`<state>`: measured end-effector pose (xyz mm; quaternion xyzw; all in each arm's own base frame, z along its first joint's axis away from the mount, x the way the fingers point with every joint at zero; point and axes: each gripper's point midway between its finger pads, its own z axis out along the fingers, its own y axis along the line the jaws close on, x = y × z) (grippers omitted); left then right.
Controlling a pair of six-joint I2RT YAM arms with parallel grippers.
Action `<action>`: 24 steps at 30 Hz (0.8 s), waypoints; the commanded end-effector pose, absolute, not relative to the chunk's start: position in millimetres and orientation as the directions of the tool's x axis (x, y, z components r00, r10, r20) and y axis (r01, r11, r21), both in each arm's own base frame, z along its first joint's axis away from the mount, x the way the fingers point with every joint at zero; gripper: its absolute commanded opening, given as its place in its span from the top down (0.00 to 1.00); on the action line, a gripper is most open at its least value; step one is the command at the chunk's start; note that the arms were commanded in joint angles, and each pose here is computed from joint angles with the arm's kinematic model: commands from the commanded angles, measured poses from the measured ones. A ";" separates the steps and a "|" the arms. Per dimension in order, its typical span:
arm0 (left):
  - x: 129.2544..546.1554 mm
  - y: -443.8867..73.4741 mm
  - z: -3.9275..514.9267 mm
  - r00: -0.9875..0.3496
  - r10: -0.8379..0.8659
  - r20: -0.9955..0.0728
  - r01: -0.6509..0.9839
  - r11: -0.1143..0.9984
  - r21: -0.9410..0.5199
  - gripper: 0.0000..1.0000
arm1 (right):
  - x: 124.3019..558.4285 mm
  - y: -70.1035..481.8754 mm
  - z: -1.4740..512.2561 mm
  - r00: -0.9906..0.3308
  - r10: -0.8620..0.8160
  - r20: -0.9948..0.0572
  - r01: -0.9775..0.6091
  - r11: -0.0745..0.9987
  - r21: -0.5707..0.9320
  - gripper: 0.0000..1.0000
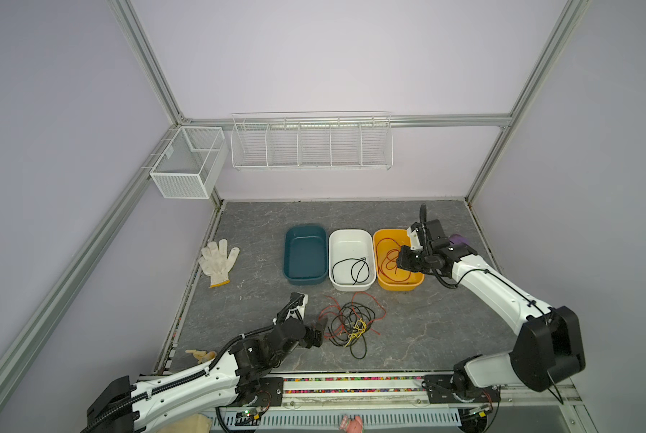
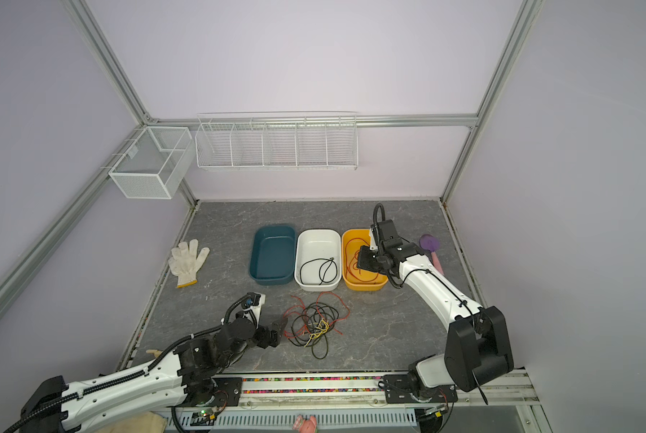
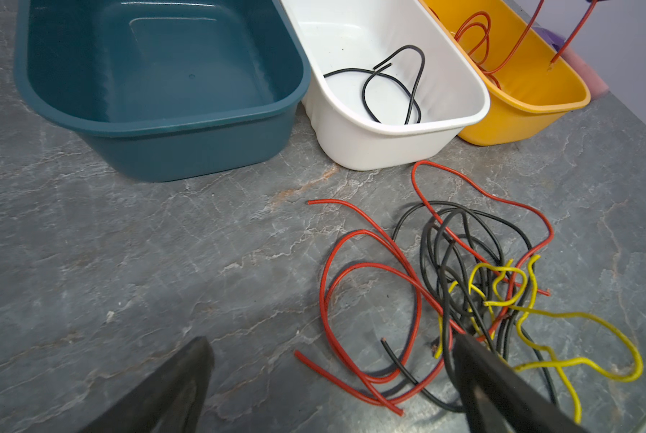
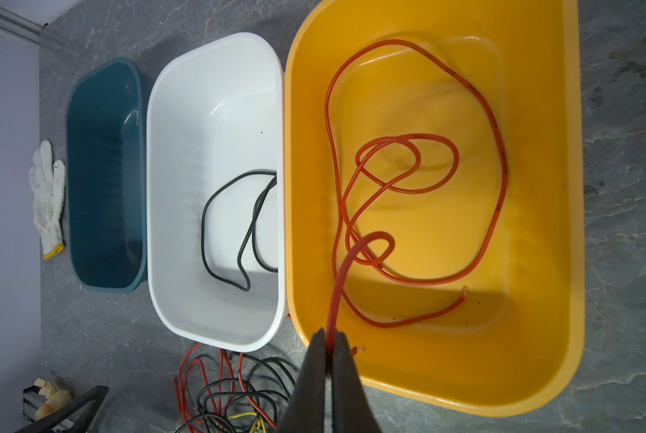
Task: Untangle the cables
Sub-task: 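Carry the red wire over the yellow tub and lower it in, then open the right gripper to drop the red wire into the yellow tub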
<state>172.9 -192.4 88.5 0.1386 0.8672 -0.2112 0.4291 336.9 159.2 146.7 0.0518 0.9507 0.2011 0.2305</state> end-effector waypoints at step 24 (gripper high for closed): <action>173.6 -190.9 86.7 -0.586 0.061 -0.808 0.419 0.876 -0.238 0.00 | 333.6 161.7 100.4 -0.945 0.173 -0.277 0.052 0.917 0.396 0.92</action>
